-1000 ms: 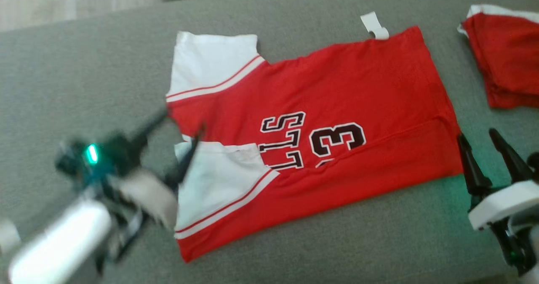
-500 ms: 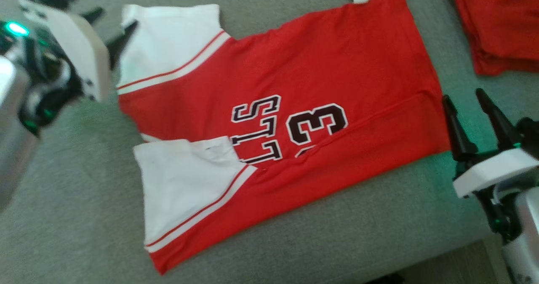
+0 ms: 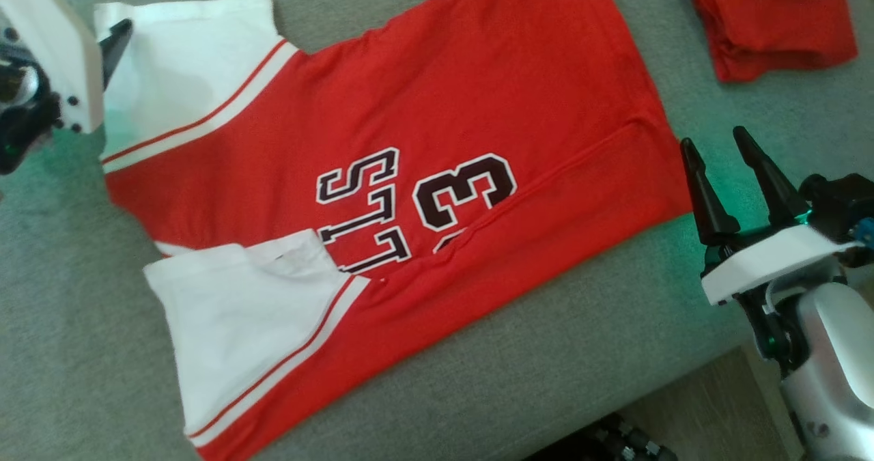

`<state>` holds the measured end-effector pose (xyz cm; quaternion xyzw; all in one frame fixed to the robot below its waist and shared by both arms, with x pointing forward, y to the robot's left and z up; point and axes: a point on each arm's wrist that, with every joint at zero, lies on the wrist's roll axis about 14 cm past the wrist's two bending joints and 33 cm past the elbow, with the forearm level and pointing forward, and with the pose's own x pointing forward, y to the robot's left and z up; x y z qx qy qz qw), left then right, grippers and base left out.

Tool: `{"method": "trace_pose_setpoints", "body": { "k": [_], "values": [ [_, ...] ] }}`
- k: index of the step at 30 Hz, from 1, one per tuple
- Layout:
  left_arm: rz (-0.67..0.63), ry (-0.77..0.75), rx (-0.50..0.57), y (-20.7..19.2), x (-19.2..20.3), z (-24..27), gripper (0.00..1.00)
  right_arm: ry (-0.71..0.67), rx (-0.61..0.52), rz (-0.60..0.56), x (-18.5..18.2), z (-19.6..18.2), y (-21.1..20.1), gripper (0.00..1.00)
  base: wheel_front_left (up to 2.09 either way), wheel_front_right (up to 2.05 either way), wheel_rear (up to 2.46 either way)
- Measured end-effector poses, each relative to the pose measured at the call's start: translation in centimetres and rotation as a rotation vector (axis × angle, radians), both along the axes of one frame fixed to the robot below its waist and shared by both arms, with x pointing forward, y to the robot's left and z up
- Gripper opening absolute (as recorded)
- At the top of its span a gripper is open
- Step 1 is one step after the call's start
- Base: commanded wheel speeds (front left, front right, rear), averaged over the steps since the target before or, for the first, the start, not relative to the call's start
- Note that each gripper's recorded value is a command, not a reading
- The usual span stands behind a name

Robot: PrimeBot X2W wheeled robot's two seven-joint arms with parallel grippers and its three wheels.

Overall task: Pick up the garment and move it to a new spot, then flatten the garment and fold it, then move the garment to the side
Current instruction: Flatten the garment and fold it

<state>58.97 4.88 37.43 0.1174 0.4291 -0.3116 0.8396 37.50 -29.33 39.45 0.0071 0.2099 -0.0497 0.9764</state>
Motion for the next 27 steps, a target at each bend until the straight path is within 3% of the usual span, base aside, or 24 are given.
{"method": "trace_pose_setpoints", "body": {
  "k": [14,16,17,27],
  "values": [
    [-0.002,-0.004,0.062,0.7,1.7,-2.0,1.00,0.015,-0.006,-0.034,-0.5,-0.8,-1.0,1.00,0.00,0.00,0.00],
    [-0.005,0.013,0.051,0.5,1.6,-2.0,0.46,0.013,-0.005,-0.037,-0.4,-0.9,-1.1,1.00,0.00,0.00,0.00],
    [-0.004,0.028,0.042,0.4,1.4,-2.1,0.00,0.011,-0.005,-0.037,-0.3,-0.9,-1.1,1.00,0.00,0.00,0.00],
    [-0.026,-0.025,0.029,1.0,1.1,-1.0,0.00,0.006,-0.007,0.011,2.0,-0.3,-0.6,1.00,0.00,0.00,0.00]
  ]
}}
